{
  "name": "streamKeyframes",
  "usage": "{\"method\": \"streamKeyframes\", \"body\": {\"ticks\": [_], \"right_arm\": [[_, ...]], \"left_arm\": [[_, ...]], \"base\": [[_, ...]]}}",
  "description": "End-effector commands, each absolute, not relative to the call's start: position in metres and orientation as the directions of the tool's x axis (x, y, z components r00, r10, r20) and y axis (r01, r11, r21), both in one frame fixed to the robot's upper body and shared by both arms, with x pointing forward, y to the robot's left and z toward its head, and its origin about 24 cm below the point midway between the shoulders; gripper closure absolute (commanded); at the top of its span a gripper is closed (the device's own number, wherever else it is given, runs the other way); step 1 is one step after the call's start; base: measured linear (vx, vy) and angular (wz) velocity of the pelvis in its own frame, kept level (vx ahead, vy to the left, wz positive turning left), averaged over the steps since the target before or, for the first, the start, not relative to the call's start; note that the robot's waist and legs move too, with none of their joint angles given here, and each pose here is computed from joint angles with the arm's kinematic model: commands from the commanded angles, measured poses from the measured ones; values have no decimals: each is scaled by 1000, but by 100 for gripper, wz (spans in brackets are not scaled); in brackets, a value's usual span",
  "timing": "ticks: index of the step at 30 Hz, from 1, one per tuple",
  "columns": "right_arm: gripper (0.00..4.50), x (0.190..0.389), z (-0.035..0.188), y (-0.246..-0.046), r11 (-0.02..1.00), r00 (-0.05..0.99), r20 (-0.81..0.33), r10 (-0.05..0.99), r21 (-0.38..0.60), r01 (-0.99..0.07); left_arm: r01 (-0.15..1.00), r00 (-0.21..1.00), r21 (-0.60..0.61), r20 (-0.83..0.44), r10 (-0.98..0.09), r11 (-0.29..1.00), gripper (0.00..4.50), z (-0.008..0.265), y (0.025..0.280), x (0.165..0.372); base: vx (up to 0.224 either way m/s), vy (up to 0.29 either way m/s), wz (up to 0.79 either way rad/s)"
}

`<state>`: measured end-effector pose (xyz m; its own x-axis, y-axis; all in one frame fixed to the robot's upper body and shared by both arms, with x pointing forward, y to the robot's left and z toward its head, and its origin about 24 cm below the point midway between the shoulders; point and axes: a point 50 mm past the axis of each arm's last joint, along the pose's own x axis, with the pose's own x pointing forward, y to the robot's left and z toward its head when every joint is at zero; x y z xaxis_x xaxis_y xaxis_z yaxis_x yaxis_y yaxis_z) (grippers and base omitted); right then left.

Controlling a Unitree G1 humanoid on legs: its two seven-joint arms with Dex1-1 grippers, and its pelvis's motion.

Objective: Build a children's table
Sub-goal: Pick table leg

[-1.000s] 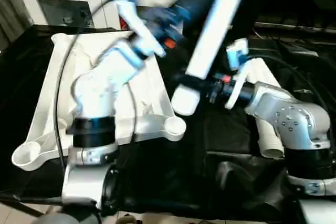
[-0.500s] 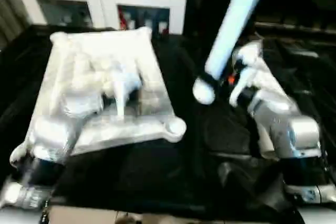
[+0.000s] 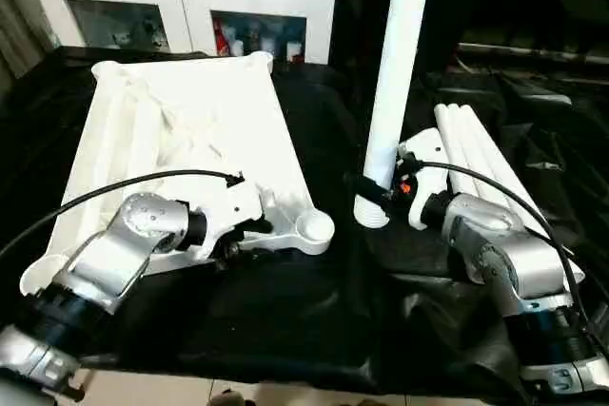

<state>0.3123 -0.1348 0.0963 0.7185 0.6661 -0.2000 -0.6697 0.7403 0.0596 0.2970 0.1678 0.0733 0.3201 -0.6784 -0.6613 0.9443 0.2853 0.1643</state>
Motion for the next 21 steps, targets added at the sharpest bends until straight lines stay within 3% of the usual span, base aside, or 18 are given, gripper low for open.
{"method": "streamKeyframes", "body": {"ticks": [1, 6, 15, 16, 21], "right_arm": [[259, 311, 101, -133, 736, 721, -177, 670, 33, -676], [259, 311, 101, -132, 733, 718, -169, 675, 41, -679], [259, 312, 102, -131, 730, 716, -164, 678, 45, -682], [259, 312, 102, -131, 730, 715, -165, 679, 45, -682], [259, 313, 103, -130, 726, 712, -160, 684, 49, -686]], "left_arm": [[941, 333, 184, -662, -672, 284, 256, 76, 169, 300], [940, 321, 136, -661, -678, 313, 316, 74, 172, 301], [937, 311, 76, -623, -717, 340, 369, 77, 172, 302], [937, 310, 74, -622, -719, 341, 395, 77, 172, 302], [940, 299, 66, -629, -718, 334, 439, 74, 172, 300]], "base": [[0, 0, 0], [0, 0, 0], [0, 0, 0], [0, 0, 0], [0, 0, 0]]}}
